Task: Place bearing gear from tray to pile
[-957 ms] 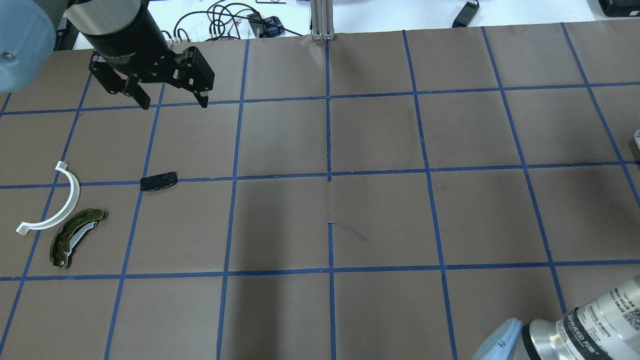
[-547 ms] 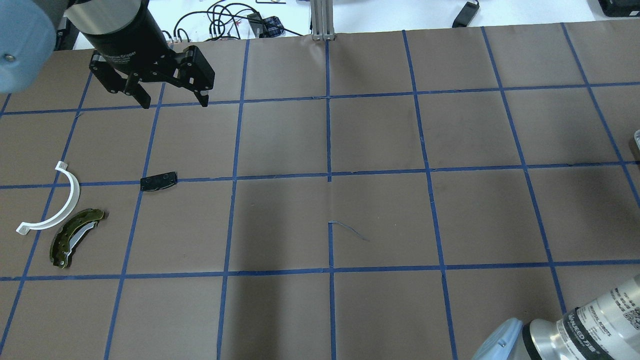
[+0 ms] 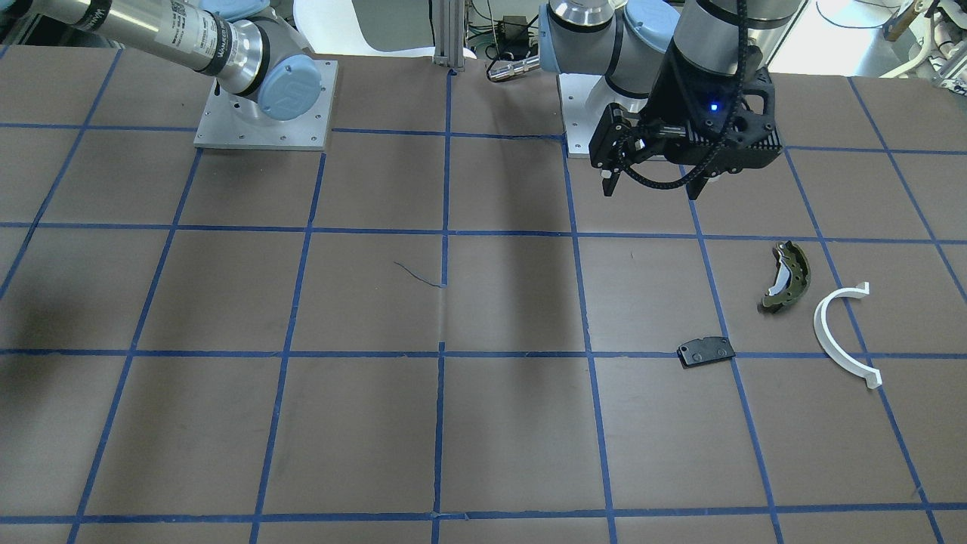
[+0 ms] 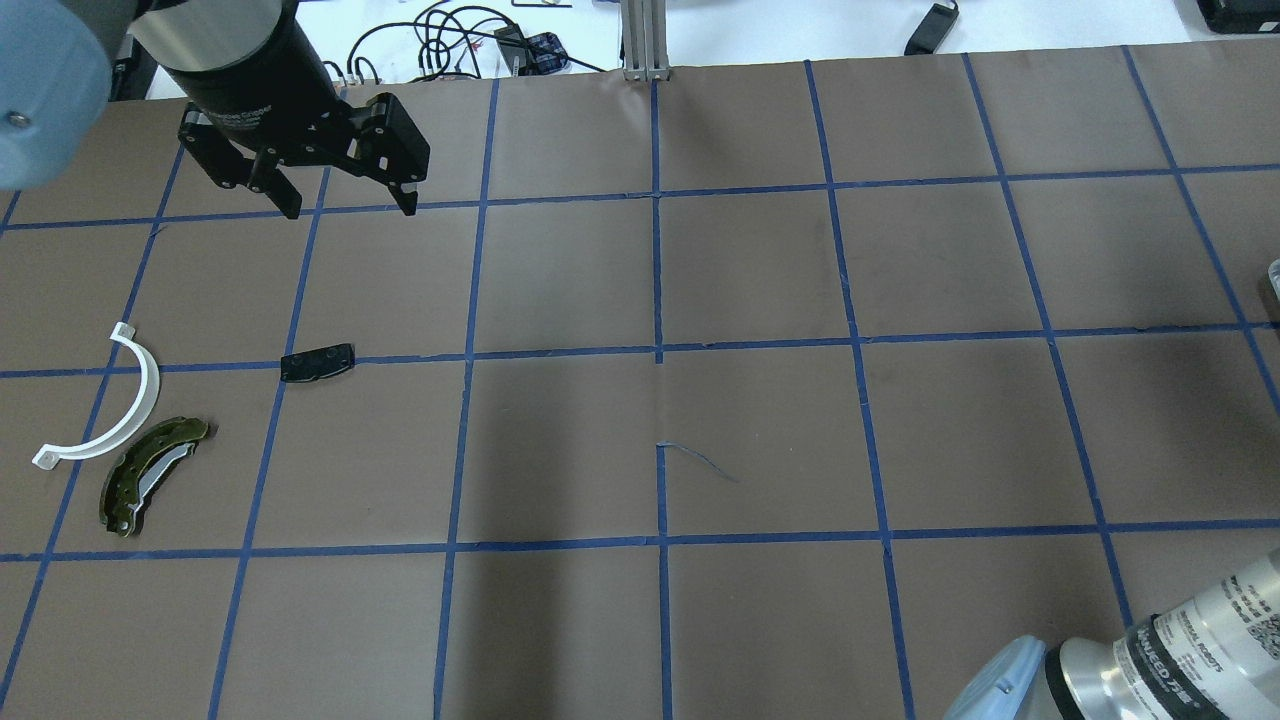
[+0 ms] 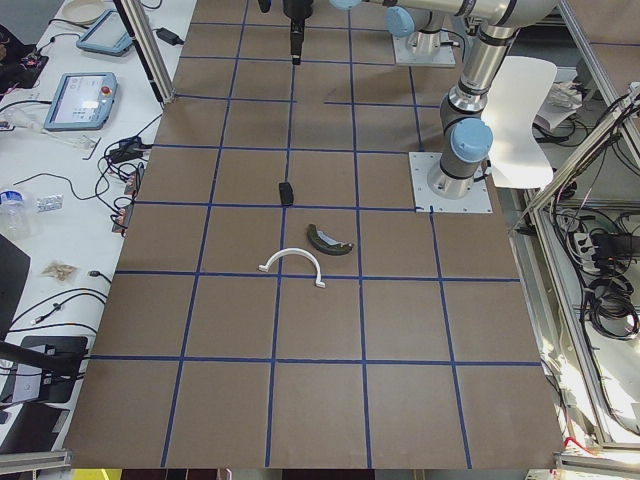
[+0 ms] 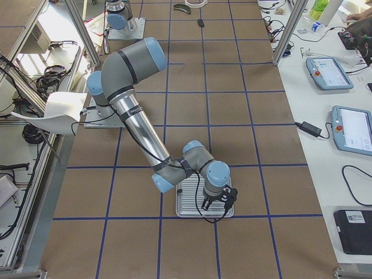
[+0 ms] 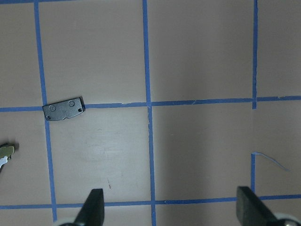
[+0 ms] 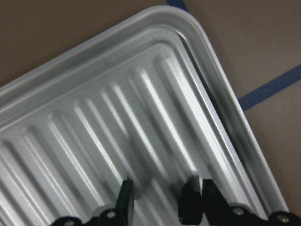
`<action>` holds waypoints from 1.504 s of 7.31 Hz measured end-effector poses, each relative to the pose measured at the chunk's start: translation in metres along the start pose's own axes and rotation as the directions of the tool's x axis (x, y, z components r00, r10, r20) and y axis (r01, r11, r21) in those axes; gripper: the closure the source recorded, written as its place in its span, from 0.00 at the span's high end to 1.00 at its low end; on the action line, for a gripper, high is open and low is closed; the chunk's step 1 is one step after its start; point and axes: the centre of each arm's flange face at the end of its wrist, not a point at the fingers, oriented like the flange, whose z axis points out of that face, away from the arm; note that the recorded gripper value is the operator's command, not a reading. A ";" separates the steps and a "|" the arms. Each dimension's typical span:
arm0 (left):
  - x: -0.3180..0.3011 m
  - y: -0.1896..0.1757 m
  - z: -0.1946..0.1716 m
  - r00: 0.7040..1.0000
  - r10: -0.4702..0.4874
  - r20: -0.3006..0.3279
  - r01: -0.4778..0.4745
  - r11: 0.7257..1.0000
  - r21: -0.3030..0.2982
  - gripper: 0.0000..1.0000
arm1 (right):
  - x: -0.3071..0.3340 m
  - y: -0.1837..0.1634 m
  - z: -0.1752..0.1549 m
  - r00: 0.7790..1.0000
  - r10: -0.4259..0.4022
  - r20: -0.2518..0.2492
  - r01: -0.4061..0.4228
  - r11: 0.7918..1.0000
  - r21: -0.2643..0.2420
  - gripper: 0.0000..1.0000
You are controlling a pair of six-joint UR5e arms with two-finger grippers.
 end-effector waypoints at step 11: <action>-0.001 0.001 -0.004 1.000 0.000 0.001 0.000 1.000 0.012 1.00 | -0.081 0.012 -0.098 0.999 -0.042 0.034 0.044 0.998 -0.047 0.00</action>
